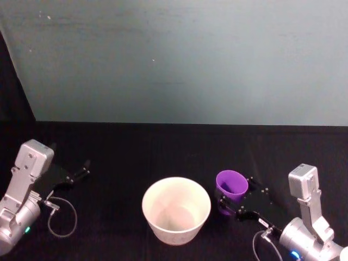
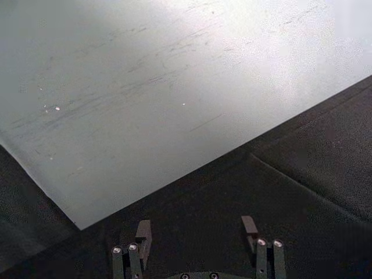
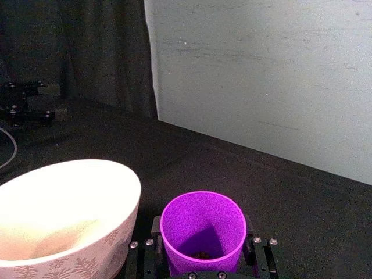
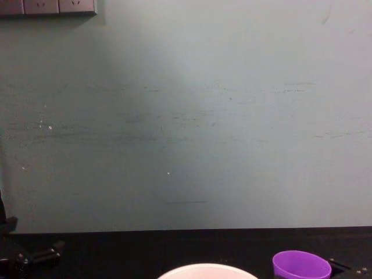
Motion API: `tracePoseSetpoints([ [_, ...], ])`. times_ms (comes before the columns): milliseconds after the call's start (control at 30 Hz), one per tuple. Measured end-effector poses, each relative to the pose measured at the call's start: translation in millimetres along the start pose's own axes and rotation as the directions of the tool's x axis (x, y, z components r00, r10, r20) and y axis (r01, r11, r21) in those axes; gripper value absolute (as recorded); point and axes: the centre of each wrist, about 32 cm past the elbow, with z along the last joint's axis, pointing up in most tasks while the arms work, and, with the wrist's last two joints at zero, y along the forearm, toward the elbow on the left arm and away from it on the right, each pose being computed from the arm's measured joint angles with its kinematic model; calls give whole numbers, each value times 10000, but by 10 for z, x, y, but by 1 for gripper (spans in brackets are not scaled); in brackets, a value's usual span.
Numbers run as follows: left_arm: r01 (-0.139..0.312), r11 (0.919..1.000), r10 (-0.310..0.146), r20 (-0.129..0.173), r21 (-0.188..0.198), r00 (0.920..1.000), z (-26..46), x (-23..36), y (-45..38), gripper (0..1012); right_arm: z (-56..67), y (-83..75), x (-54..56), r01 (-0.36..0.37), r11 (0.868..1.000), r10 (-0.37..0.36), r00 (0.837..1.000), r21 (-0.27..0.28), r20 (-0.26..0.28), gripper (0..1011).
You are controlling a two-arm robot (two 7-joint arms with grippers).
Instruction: Pick up the cup and pour the mung beans from the cup into the bowl.
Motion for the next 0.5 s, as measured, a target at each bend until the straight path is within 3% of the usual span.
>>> tracePoseSetpoints([
  [500,0,10000,0,0,0,10000,0,0,0,1003,36,-14,8,111,9999,-111,9999,95,-4,718],
])
